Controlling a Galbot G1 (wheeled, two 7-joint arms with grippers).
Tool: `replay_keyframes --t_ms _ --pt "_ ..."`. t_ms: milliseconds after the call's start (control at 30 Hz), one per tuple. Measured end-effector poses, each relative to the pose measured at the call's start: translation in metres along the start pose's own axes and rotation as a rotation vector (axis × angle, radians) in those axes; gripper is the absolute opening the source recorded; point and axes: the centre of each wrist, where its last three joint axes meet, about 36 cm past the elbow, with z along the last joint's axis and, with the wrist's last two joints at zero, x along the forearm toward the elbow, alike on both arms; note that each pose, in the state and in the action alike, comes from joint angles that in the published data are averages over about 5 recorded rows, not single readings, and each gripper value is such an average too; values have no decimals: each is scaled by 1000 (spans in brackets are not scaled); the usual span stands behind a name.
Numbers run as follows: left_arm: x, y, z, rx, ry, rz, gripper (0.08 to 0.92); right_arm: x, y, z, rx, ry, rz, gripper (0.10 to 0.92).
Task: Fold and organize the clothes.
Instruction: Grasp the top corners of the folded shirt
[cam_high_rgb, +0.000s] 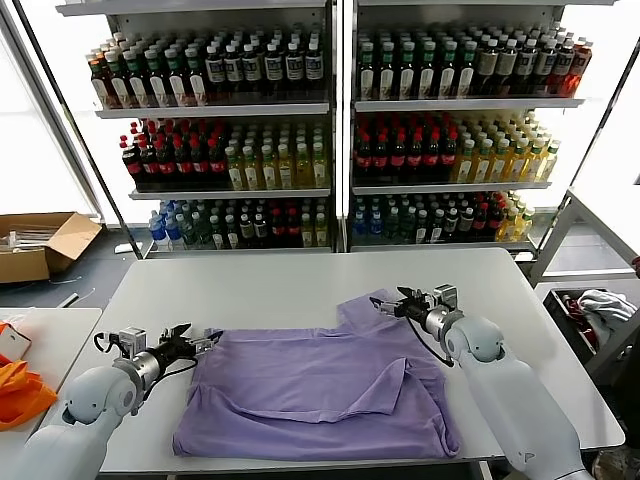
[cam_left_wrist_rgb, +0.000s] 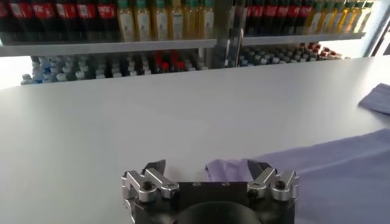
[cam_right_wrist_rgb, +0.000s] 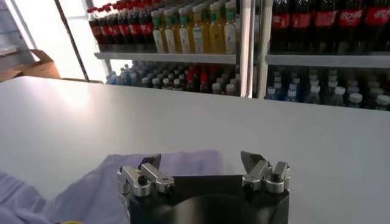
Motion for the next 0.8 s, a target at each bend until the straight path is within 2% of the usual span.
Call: replay_keyframes --t_ms 200,667,800 --pt "-5 -1 5 5 0 18 787 -5 5 5 1 13 -2 603" --pt "-5 -15 17 5 18 72 389 0 12 20 -18 14 -19 196" --pt "-6 -20 20 9 19 91 277 6 12 21 -30 4 -25 114"
